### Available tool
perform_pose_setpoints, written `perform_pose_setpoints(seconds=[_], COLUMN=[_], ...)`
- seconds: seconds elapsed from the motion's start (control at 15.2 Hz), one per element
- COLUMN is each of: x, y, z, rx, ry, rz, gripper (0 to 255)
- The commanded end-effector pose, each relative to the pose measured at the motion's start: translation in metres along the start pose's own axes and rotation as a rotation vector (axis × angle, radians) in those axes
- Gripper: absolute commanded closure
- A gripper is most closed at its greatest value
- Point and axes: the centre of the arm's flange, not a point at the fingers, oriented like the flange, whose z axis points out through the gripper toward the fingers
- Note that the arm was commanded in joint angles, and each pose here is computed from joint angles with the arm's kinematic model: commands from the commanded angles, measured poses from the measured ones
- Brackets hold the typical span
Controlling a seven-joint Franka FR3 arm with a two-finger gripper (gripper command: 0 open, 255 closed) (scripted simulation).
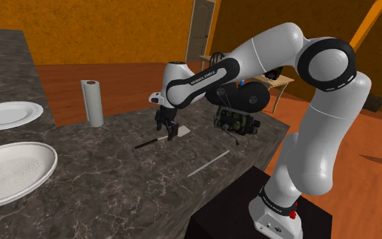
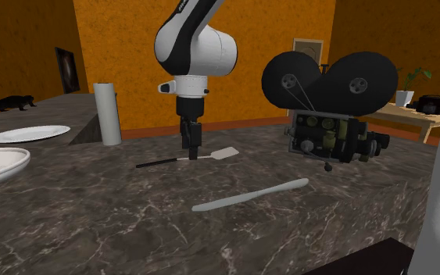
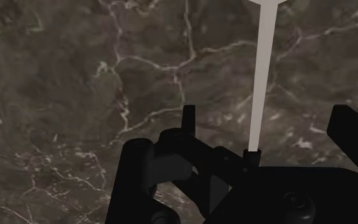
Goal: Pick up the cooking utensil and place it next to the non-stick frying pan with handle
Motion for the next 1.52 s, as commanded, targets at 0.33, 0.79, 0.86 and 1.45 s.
perform_pose_setpoints(seconds=[0.33, 0.79, 0.86, 1.45], x=[0.001, 0.001, 0.001, 0.003], y=[-0.001, -0.001, -0.001, -0.001], z=[0.004, 0.003, 0.003, -0.028], rx=[-0.001, -0.001, -0.001, -0.001], ry=[0.0, 0.0, 0.0, 0.0], rz=[0.0, 0.0, 0.0, 0.0], gripper=[0, 255, 255, 255])
